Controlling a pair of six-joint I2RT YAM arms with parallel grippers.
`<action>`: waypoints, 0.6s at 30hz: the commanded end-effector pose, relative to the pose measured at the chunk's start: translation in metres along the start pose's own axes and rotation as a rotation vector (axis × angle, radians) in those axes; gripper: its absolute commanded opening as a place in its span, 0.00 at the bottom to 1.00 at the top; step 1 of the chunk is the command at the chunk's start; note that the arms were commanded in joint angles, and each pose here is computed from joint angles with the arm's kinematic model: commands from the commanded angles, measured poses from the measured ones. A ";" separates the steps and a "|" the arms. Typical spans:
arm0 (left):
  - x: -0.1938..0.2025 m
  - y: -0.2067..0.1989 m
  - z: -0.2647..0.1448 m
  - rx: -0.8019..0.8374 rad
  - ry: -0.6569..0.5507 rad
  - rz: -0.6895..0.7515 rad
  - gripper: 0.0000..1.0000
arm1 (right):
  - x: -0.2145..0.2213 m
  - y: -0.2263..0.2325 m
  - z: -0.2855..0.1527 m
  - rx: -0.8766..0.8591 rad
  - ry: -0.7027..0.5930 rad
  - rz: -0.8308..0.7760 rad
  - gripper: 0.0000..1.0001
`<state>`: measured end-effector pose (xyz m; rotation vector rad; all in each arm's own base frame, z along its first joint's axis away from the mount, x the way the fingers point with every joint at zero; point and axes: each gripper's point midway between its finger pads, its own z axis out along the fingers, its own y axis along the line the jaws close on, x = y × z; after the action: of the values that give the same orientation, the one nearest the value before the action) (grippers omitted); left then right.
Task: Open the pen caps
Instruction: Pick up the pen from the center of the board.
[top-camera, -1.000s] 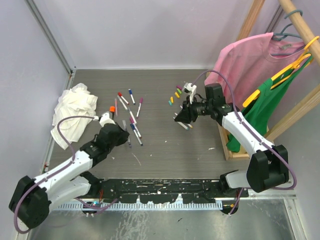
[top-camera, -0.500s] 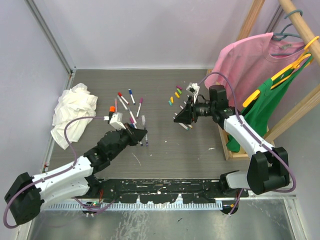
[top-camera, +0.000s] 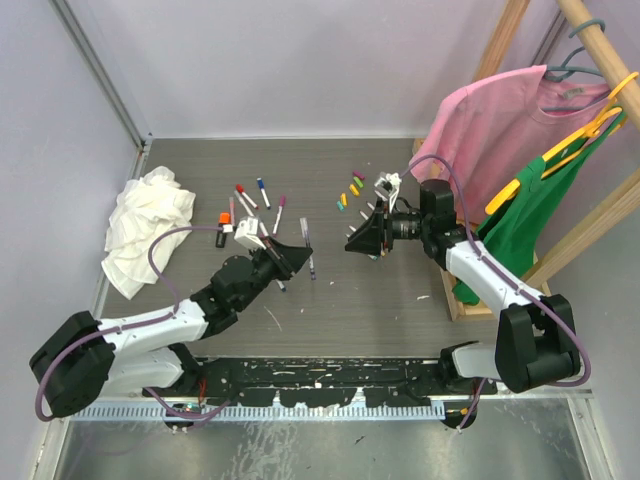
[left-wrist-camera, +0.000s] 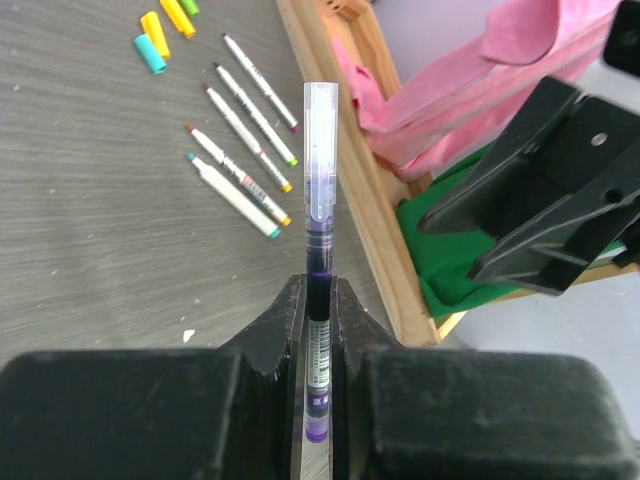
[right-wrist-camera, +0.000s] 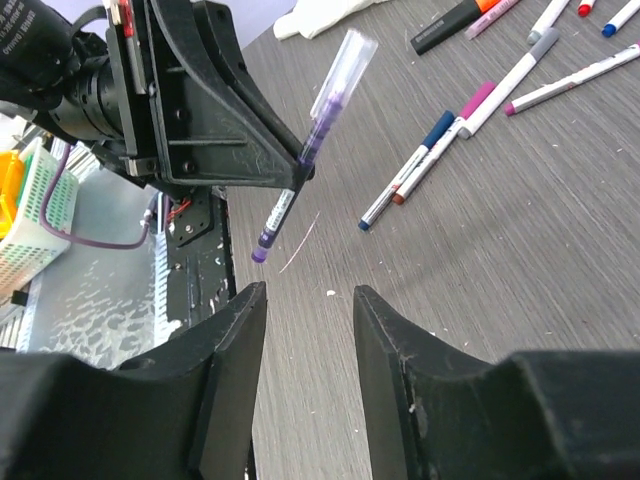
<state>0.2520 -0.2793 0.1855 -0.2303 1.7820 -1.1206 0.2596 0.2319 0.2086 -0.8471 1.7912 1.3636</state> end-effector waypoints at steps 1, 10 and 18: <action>-0.034 -0.048 0.009 0.143 -0.116 -0.063 0.00 | -0.020 0.015 -0.002 -0.055 -0.073 -0.079 0.47; -0.027 -0.060 0.032 0.177 -0.130 -0.083 0.00 | -0.016 0.017 0.009 -0.051 -0.110 -0.069 0.53; -0.023 -0.073 0.047 0.194 -0.171 -0.067 0.00 | -0.005 0.007 0.024 0.001 -0.092 -0.030 0.53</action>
<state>0.2708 -0.3264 0.1999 -0.2412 1.6977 -1.2116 0.2492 0.2523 0.2044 -0.8101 1.7381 1.4205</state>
